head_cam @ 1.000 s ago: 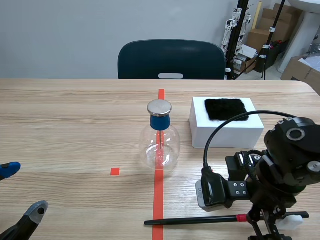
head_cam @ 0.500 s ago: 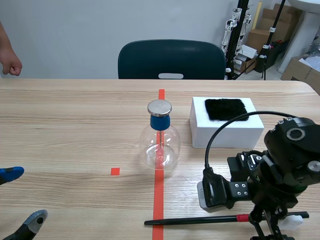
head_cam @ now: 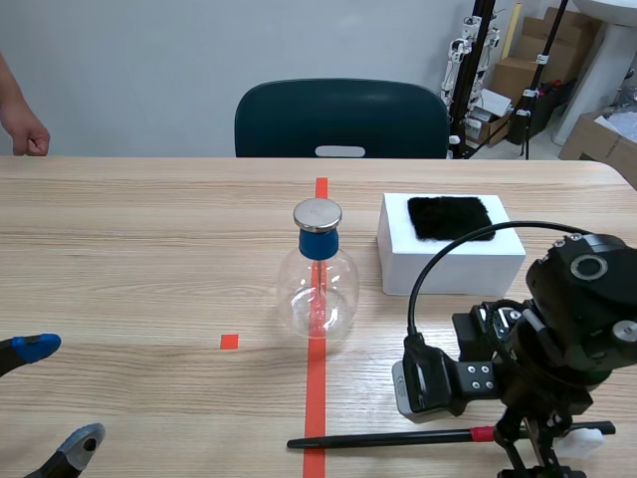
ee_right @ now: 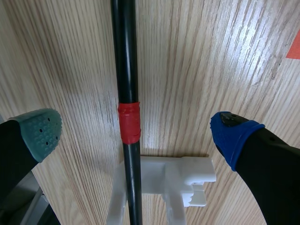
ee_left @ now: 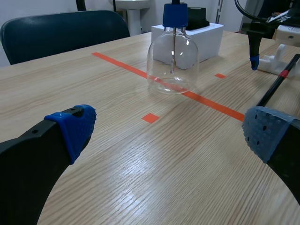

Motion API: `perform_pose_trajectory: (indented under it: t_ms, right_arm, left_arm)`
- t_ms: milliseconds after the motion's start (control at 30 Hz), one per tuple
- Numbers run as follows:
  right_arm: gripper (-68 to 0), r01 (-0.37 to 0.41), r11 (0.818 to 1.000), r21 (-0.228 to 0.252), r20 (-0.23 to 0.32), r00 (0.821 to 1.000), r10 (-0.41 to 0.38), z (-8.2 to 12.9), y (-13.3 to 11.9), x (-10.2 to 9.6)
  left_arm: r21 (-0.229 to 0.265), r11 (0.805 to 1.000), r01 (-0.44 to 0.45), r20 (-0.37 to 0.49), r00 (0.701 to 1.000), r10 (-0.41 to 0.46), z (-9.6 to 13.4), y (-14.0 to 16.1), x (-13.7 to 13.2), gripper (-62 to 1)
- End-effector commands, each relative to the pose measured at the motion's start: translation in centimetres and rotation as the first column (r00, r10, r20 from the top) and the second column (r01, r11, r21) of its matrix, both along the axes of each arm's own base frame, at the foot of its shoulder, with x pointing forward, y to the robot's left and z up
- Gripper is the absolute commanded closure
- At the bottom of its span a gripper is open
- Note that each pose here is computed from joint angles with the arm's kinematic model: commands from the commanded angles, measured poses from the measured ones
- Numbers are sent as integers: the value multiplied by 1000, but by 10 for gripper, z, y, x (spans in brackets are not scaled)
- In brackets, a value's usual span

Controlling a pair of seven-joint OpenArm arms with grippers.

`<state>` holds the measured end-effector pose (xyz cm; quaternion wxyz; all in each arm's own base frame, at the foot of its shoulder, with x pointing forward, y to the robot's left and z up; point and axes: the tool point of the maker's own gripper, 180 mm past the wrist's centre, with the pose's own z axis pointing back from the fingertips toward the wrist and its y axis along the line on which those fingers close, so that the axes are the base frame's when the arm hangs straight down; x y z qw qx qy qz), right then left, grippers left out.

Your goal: Do the electroscope experiment. pick up the black charging rod

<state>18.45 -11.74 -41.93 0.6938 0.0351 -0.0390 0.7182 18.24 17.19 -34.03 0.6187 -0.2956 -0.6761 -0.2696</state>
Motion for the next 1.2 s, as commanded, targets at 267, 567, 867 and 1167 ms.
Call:
perform_pose_trajectory:
  t_ms: [267,567,867,1167]
  right_arm:
    - [-361,14,1000,7,30,999,-14,7,-1,11]
    - [-227,14,1000,6,30,999,-14,7,-1,11]
    - [-62,14,1000,6,30,999,-14,7,-1,11]
    - [0,16,1000,23,24,1000,-17,7,2,10]
  left_arm:
    - [-27,1000,-1,59,998,3,14,3,3,-623]
    - [-25,1000,4,58,998,-3,13,2,2,-623]
    - [-22,1000,6,59,998,-5,14,3,2,-623]
    - [-21,1000,1,38,999,0,13,-1,5,-623]
